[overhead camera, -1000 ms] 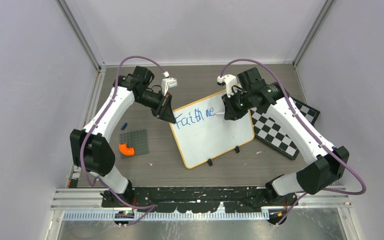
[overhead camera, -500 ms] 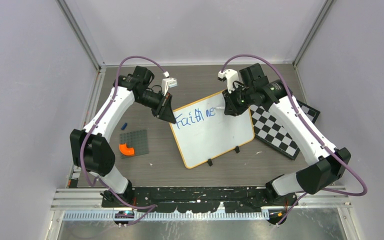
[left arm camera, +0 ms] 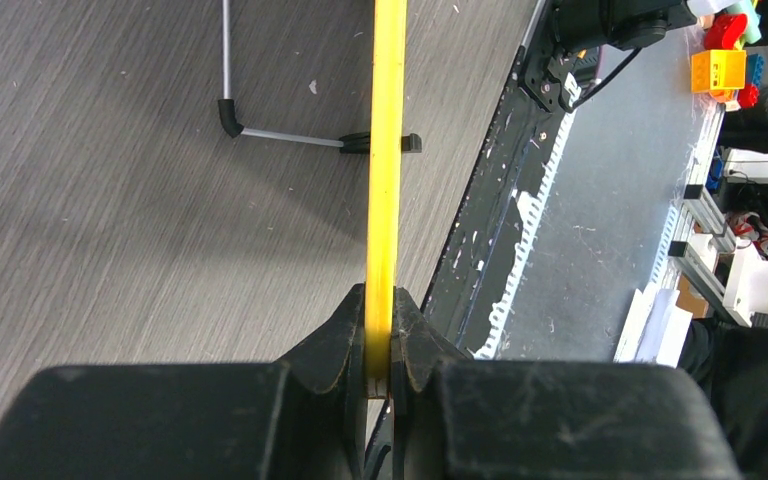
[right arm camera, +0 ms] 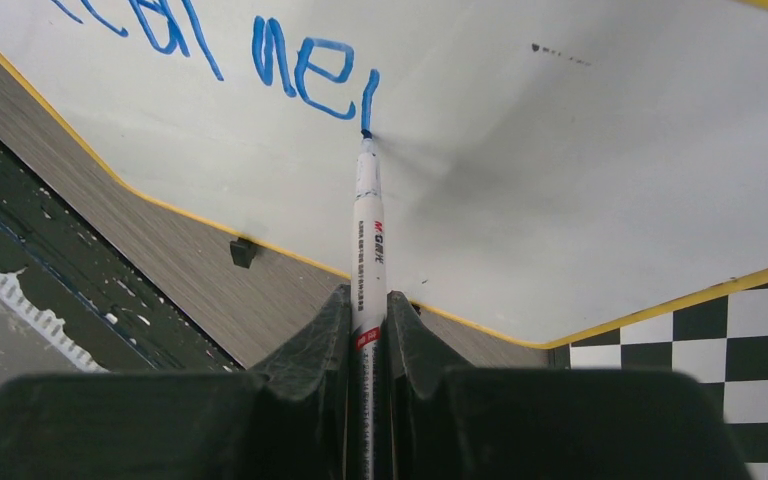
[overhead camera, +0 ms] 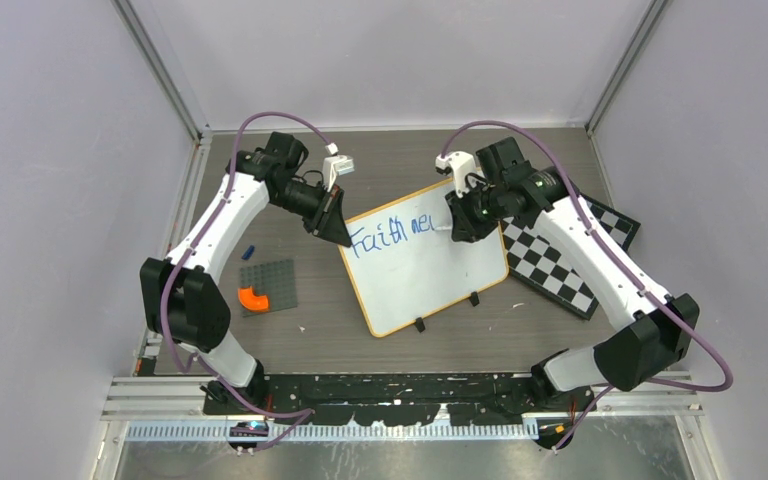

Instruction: Write a sentence on the whiteboard

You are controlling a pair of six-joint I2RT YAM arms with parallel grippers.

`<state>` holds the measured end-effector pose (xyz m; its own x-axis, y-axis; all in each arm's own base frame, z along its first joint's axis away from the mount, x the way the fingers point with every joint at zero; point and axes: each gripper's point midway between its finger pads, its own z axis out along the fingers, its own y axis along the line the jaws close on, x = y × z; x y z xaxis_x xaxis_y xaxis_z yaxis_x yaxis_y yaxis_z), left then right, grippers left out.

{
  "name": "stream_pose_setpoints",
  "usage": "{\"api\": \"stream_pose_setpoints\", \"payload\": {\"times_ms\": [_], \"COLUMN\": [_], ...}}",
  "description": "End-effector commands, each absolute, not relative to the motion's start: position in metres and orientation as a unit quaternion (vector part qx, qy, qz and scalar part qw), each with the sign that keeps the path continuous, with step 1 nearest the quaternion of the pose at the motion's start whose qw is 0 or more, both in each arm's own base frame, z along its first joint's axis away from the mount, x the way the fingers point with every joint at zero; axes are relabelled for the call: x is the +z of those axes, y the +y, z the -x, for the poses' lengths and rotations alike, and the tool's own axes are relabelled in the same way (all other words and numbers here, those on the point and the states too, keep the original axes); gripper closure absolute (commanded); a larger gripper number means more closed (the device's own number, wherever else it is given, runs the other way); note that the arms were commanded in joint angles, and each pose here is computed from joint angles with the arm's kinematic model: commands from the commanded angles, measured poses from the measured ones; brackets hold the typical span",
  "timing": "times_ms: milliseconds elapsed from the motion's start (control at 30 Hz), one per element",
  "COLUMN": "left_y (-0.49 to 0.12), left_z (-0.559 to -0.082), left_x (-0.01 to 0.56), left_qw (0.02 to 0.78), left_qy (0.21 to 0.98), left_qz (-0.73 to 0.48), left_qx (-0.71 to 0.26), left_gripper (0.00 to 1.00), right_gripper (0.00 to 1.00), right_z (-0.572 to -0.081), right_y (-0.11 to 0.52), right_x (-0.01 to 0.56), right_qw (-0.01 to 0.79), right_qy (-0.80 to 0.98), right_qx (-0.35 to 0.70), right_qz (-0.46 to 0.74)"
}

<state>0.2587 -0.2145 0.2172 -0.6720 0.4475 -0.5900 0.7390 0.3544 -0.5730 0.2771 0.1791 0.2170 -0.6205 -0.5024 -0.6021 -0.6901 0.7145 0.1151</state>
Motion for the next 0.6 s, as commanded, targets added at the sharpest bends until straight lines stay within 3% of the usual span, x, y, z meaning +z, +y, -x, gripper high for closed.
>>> {"api": "stream_pose_setpoints", "payload": {"times_ms": [0, 567], "left_y": [-0.218, -0.217], "left_z": [-0.254, -0.253], "left_x": [0.220, 0.219], "left_qw": [0.173, 0.175], "left_qy": [0.791, 0.791], "left_qz": [-0.388, -0.388], "left_qx": [-0.439, -0.439], "left_gripper": [1.00, 1.00], "right_gripper": [1.00, 1.00], "right_z": [-0.284, -0.315], "right_y": [0.173, 0.177], "right_x": [0.228, 0.259], "right_qw": [0.314, 0.352], "right_qy": [0.875, 0.865], "right_qx": [0.154, 0.143], "right_qz": [0.335, 0.328]}}
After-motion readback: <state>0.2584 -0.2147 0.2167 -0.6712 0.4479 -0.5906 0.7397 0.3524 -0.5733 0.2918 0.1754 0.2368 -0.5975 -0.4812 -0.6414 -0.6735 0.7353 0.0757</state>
